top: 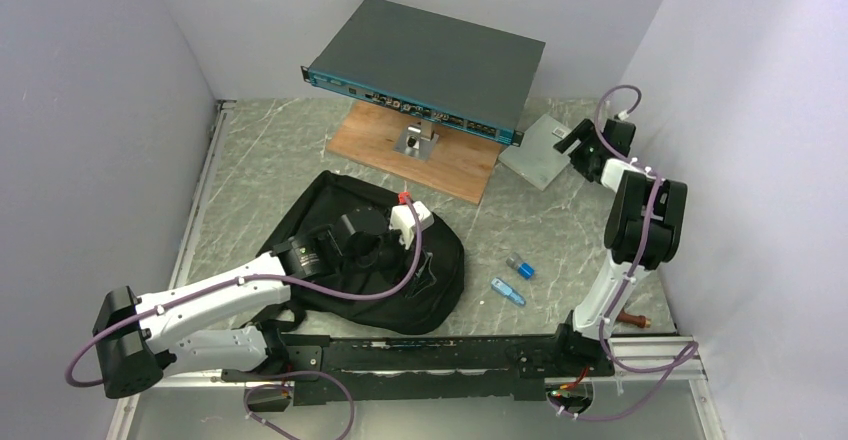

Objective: Pack the student bag
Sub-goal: Move the book to the center of the board.

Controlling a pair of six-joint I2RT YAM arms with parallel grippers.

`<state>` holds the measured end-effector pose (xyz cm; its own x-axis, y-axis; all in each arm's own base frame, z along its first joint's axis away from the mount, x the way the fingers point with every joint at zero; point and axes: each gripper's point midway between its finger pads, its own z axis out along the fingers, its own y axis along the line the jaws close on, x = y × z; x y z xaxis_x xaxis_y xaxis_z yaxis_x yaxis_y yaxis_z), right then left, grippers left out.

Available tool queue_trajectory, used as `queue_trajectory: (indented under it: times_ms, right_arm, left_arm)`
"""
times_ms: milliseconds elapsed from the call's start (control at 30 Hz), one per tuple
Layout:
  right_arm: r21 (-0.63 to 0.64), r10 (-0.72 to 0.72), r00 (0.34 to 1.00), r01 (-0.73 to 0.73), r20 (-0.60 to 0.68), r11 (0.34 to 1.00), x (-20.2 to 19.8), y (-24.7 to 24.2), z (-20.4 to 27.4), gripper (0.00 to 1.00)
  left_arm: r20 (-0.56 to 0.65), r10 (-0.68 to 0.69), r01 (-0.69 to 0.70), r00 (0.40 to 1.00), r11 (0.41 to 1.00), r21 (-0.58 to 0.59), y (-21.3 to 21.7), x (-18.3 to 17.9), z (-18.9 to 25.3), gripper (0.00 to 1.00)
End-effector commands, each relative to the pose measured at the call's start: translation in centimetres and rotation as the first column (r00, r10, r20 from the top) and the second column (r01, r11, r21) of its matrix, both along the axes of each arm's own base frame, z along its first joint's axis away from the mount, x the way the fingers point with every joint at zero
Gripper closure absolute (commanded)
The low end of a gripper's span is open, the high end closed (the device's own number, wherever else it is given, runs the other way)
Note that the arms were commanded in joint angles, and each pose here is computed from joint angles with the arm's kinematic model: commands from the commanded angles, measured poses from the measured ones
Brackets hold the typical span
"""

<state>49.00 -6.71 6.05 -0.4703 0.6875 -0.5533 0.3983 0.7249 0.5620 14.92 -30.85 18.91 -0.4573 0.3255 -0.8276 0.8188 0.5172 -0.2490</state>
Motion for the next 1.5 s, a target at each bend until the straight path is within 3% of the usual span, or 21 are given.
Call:
queue_trajectory:
  times_ms: [0,167,400,533,700,933,1233,1333,1467]
  right_arm:
    - [-0.219,-0.072,0.982,0.110,0.175,0.969,5.4,-4.9,4.4,0.15]
    - [-0.286,-0.076,0.975,0.135,0.210,0.949,9.9,-7.2,3.8,0.13]
    - [-0.241,0.016,0.971,0.043,0.240,0.969,17.0,-7.1,1.4,0.14]
    - [-0.185,0.081,0.978,-0.044,0.192,0.982,18.1,-5.8,-0.7,0.17]
    - [-0.055,0.109,0.989,-0.104,0.102,0.993,12.8,-2.6,-1.2,0.22]
    - [0.067,0.137,0.987,-0.143,0.085,0.987,2.7,2.0,-0.2,0.27]
    - [0.239,0.183,0.980,-0.197,0.077,0.951,-6.2,8.7,0.2,0.31]
    - [0.137,0.186,0.979,-0.197,0.085,0.971,-7.2,7.8,1.8,0.28]
    - [-0.056,0.077,0.992,-0.072,0.103,0.996,-4.9,3.7,4.7,0.16]
  left_arm:
    - [0.012,0.006,-0.005,1.000,0.999,-0.040,-0.6,0.4,1.4,0.11]
    - [0.011,0.003,-0.002,1.000,0.999,-0.033,-0.9,0.6,1.5,0.10]
    - [0.002,0.000,0.000,1.000,0.998,-0.058,-1.4,0.5,2.1,0.09]
    - [-0.007,0.006,-0.007,1.000,0.999,-0.053,-1.4,0.6,2.0,0.08]
    - [-0.007,0.010,-0.011,1.000,0.999,-0.049,-1.5,0.7,2.2,0.08]
    - [-0.005,0.012,-0.012,1.000,1.000,-0.015,-1.1,0.7,1.8,0.08]
    - [0.049,0.023,-0.022,0.999,0.999,-0.029,-1.3,1.6,3.1,0.09]
    - [0.033,0.004,-0.001,0.999,0.998,-0.066,-1.9,1.2,3.7,0.09]
    - [-0.010,-0.016,0.015,1.000,0.993,-0.117,-2.5,0.4,3.6,0.09]
